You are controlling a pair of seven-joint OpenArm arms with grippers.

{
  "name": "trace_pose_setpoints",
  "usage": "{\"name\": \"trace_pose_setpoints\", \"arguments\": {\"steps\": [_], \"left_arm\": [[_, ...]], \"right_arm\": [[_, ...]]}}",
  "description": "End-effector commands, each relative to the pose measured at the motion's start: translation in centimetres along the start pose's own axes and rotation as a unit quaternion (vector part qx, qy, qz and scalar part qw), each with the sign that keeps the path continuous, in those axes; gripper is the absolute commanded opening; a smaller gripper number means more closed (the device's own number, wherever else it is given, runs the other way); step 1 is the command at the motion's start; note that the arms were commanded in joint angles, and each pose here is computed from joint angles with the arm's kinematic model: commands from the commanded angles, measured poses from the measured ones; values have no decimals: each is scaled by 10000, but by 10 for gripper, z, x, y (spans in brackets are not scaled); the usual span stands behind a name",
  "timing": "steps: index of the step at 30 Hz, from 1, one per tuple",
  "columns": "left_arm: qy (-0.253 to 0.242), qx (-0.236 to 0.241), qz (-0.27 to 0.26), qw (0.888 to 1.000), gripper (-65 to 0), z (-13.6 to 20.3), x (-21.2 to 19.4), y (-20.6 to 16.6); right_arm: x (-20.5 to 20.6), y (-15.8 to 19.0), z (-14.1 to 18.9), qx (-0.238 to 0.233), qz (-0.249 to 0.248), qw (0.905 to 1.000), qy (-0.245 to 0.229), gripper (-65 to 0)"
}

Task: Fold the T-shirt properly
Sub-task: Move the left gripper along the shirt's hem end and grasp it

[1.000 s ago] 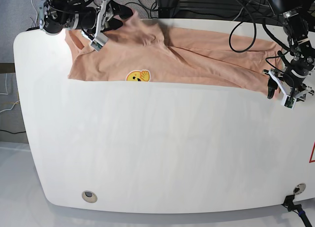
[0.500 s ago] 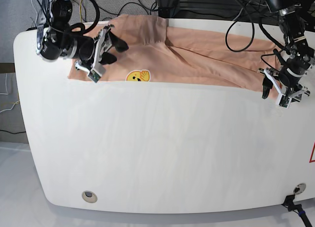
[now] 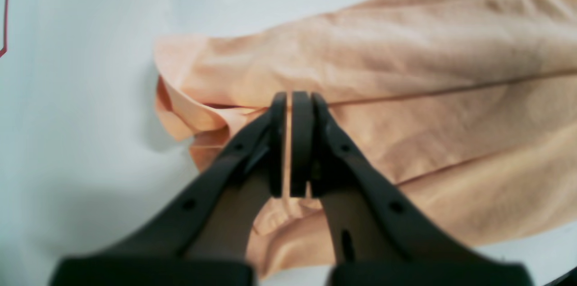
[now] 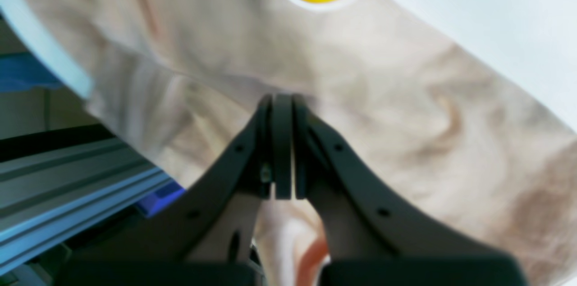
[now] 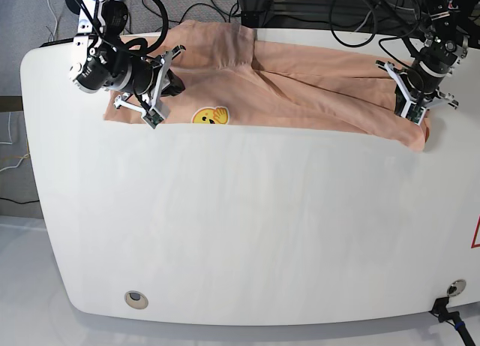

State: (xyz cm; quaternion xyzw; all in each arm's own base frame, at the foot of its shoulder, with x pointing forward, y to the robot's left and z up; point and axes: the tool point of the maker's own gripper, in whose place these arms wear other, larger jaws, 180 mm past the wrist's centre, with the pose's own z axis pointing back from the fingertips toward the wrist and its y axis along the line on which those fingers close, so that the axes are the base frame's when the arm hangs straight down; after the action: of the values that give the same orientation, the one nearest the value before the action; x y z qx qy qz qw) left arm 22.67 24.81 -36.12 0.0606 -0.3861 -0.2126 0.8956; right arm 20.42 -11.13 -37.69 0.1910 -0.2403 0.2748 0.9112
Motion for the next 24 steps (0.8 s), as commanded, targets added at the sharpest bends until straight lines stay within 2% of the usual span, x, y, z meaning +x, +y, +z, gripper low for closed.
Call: {"name": "trace_pose_setpoints", "arguments": {"steps": [1,8,11,14,15,17,19,20,24], "left_arm": [[-90,49,-18,9999,-650,3,4,2],[-215,115,-55,9997,-650,2,14,8],[-536,498,16,9973,-650,1,40,37],[-527,805,14,9954,-650,0,52,65],[-498,936,14,9944,-605,2,55,77],[-476,1154,187,9920,-435,4,55,96],[-438,1290,449,9897,-335,3,47,111],[-403,1289,571,9892,-315,-2,43,114],[40,1074,1042,9887,-311,-26,20,117]], "right_arm": [[7,-3,3,-96,70,9999,-111,-650],[-4,-4,2,-174,54,9998,65,-650],[-5,-4,2,-165,55,9998,73,-650],[-5,-3,2,-158,47,9998,74,-650],[-6,-3,2,-155,43,9998,80,-650],[-6,-3,2,-159,48,9998,85,-650],[-6,-3,2,-155,43,9998,80,-650],[-6,-3,2,-155,43,9998,80,-650],[-14,-5,-5,-72,-97,9998,185,-650]]}}
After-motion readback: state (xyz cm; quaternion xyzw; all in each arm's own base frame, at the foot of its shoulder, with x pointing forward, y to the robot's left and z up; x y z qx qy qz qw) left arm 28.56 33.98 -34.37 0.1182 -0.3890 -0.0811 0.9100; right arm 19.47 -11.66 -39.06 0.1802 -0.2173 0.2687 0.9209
